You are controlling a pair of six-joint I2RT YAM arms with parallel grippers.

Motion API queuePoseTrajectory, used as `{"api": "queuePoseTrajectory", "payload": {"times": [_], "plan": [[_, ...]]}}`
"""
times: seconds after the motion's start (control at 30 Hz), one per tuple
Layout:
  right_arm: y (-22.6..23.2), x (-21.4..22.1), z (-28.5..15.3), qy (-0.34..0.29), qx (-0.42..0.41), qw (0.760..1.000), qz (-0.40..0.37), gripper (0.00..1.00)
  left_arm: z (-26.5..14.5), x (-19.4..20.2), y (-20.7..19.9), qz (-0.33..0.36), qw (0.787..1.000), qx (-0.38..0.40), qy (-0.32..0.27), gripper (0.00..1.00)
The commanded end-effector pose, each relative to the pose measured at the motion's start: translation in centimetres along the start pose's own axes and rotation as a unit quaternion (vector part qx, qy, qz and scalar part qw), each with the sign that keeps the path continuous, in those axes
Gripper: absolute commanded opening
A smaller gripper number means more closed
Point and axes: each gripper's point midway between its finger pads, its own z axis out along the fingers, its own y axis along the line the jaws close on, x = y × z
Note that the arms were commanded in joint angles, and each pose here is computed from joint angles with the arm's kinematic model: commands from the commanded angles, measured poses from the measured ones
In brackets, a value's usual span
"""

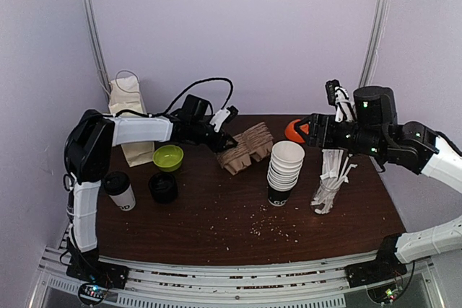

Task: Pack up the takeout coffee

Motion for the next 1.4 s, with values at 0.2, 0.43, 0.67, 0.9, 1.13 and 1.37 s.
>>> {"api": "queuePoseTrajectory", "payload": {"times": [0.2, 0.43, 0.67, 0.9, 1.13, 1.37], "plan": [[0.3, 0.2, -0.1, -0.013, -0.025, 1.0, 0.01, 0.77, -2.0, 4.4, -2.9, -0.031, 0.996, -0.037, 0.08, 0.05], [0.3, -0.1, -0.8, -0.02, -0.03, 0.999, 0.014, 0.77, -4.7, 5.4, -4.4, -0.062, 0.992, -0.043, 0.104, 0.17], [0.4, -0.3, -1.0, -0.025, -0.034, 0.999, 0.018, 0.77, -6.3, 3.2, -4.1, -0.052, 0.992, -0.061, 0.101, 0.74], [0.3, -0.6, -1.4, -0.03, -0.033, 0.999, 0.021, 0.77, -6.3, 3.4, -3.9, -0.021, 0.99, -0.062, 0.126, 0.98], [0.1, -0.3, -1.3, -0.026, -0.03, 0.999, 0.023, 0.77, -4.9, 5.5, -5.9, -0.003, 0.987, -0.023, 0.157, 0.98], [0.2, -0.1, -1.0, -0.02, -0.03, 0.999, 0.026, 0.77, -3.6, 6.5, -5.6, 0.007, 0.985, -0.031, 0.172, 0.98]]}}
